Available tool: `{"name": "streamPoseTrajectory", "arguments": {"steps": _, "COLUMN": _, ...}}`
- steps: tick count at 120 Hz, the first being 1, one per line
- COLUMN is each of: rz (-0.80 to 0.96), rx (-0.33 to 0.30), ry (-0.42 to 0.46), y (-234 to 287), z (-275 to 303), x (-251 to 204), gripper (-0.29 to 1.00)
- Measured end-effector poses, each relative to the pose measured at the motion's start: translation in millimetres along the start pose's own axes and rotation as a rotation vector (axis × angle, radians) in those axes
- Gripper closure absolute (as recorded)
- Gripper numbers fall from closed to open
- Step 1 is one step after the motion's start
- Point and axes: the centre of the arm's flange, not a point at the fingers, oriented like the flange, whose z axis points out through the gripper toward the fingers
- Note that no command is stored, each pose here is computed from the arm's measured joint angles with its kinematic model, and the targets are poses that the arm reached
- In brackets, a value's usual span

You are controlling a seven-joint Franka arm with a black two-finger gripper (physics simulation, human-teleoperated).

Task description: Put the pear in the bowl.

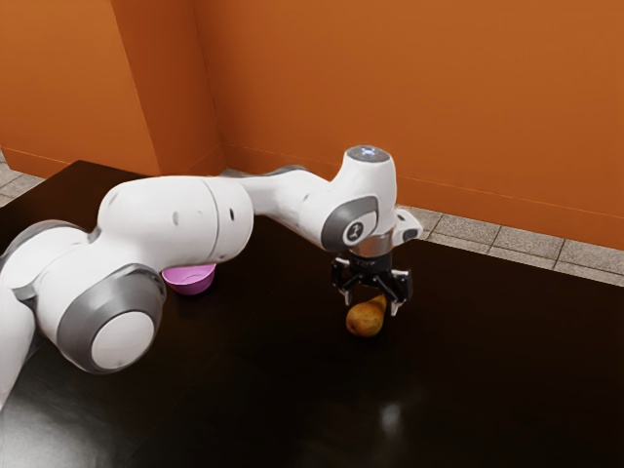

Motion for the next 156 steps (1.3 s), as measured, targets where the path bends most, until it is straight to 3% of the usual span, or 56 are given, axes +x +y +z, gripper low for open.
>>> {"name": "streamPoseTrajectory", "arguments": {"steps": 44, "rz": -0.075, "rx": 0.0, "ry": -0.039, "y": -3, "z": 17, "x": -13, "gripper": 0.03}}
{"name": "streamPoseTrajectory", "arguments": {"steps": 69, "rz": -0.103, "rx": 0.0, "ry": -0.043, "y": -5, "z": 16, "x": -13, "gripper": 0.19}}
{"name": "streamPoseTrajectory", "arguments": {"steps": 120, "rz": -0.141, "rx": 0.008, "ry": -0.049, "y": -14, "z": -1, "x": -25, "gripper": 0.36}}
{"name": "streamPoseTrajectory", "arguments": {"steps": 156, "rz": -0.288, "rx": 0.004, "ry": -0.019, "y": -108, "z": -65, "x": -28, "gripper": 0.41}}
